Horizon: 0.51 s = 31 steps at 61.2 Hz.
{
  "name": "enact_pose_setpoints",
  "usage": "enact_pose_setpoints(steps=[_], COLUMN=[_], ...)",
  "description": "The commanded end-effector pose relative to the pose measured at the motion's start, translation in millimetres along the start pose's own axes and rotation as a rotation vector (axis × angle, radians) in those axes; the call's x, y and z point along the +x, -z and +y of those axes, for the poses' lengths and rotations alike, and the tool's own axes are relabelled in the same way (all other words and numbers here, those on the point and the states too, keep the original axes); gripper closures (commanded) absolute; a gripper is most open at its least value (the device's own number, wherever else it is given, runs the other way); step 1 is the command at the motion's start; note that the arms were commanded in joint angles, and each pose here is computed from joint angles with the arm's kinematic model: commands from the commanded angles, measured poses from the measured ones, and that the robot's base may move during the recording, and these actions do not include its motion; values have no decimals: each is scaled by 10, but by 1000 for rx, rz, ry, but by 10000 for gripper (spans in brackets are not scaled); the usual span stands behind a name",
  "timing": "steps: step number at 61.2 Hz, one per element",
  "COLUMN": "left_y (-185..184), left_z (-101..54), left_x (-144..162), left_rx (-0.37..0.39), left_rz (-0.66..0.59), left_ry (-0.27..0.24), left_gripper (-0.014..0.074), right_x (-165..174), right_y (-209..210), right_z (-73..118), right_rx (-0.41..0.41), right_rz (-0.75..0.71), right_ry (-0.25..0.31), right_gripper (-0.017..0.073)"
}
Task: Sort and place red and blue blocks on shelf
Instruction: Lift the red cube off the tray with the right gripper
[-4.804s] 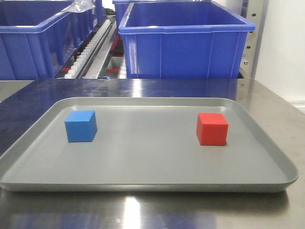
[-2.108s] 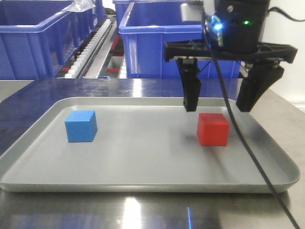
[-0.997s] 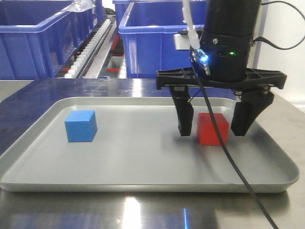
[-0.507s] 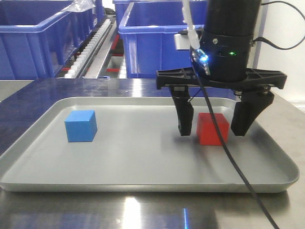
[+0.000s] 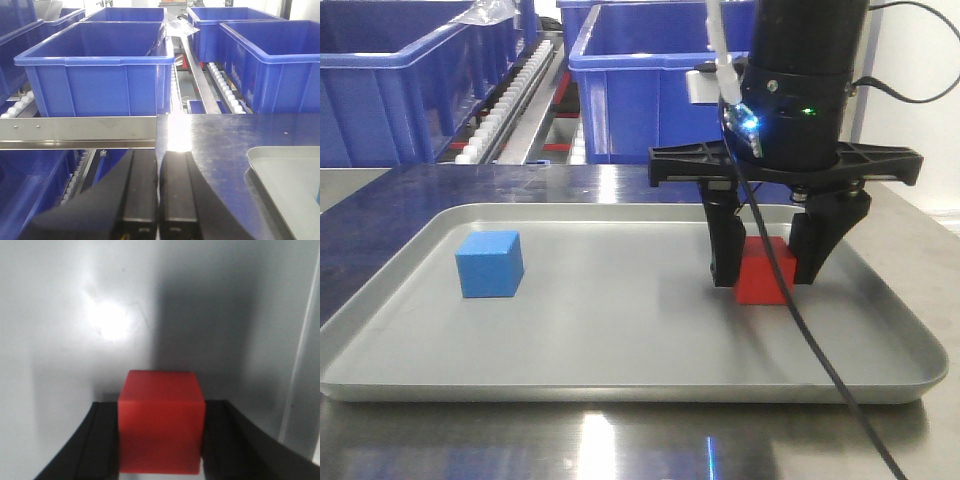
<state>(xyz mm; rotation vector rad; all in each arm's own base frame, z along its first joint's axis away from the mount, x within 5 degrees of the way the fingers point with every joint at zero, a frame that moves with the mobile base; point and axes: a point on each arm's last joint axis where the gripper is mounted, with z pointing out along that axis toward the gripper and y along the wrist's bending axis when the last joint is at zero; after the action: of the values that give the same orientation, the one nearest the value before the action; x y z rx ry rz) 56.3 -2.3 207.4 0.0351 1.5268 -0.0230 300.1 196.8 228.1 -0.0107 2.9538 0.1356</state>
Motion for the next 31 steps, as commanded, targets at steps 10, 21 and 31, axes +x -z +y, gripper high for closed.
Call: enact_pose_setpoints(steps=[10, 21, 31], left_y=[6, 6, 6], left_z=[8, 8, 8], left_x=[9, 9, 9], left_rx=[-8, -8, -8], left_rz=[-67, -67, -67], left_ry=[6, 6, 6], left_gripper=[471, 471, 471], right_x=[-20, -16, 66], right_y=[615, 886, 1022], right_z=[-90, -322, -672], right_rx=[-80, -132, -135], right_rz=[-178, -283, -399], right_ry=[89, 185, 200], right_gripper=[491, 491, 491])
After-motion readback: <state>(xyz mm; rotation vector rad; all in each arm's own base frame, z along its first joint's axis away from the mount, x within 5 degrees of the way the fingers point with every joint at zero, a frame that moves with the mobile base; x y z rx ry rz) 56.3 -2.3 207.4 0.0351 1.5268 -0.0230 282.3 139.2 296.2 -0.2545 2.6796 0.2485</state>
